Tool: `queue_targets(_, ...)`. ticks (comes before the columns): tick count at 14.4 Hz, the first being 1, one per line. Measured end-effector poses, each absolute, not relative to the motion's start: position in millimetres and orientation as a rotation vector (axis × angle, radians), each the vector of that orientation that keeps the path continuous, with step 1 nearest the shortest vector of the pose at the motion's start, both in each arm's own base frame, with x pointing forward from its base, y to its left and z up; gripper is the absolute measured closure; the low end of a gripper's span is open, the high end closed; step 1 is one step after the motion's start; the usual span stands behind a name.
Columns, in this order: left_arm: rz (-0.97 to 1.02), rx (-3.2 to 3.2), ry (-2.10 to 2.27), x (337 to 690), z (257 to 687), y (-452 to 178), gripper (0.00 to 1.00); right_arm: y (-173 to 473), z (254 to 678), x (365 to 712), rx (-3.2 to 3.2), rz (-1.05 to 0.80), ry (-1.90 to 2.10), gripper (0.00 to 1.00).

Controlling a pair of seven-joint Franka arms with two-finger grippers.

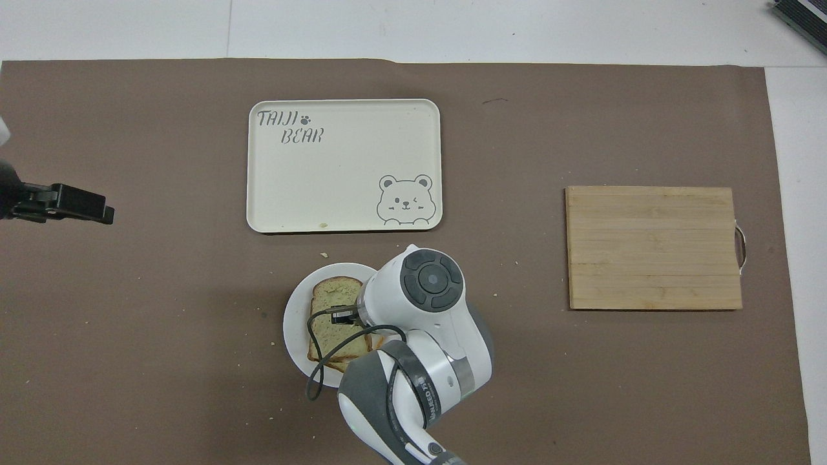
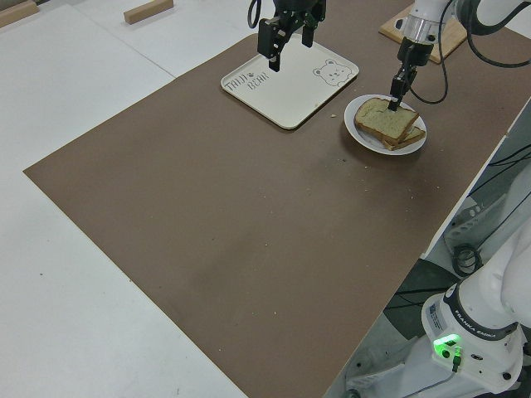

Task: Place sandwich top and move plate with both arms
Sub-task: 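Lay the bread on the egg toast and open the right gripper, then withdraw the right gripper while the left gripper reaches the plate rim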

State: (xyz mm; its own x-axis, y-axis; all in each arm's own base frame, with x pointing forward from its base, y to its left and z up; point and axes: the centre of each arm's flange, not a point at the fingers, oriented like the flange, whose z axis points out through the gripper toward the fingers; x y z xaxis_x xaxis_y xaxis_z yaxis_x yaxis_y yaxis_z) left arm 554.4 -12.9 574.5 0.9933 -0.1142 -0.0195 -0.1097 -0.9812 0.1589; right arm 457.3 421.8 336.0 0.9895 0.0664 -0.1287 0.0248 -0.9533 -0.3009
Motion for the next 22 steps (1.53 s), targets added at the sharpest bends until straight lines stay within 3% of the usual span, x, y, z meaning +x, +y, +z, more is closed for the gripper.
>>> queue_targets(4,-0.053,2.855,-0.242,551,535,-10,0.00,375,348,498,-2.841,0.128,0.039,0.27)
queue_targets(7,-0.076,2.774,-0.316,543,486,-20,0.00,289,398,541,-2.909,0.059,0.116,0.00)
queue_targets(16,-0.043,2.552,-0.375,480,330,-84,0.00,115,528,559,-3.033,-0.041,0.323,0.00)
queue_targets(19,-0.041,2.485,-0.335,449,293,-97,0.00,68,579,549,-3.011,-0.127,0.388,0.00)
queue_targets(22,-0.058,2.445,-0.326,428,273,-95,0.07,37,615,540,-3.051,-0.163,0.440,0.00)
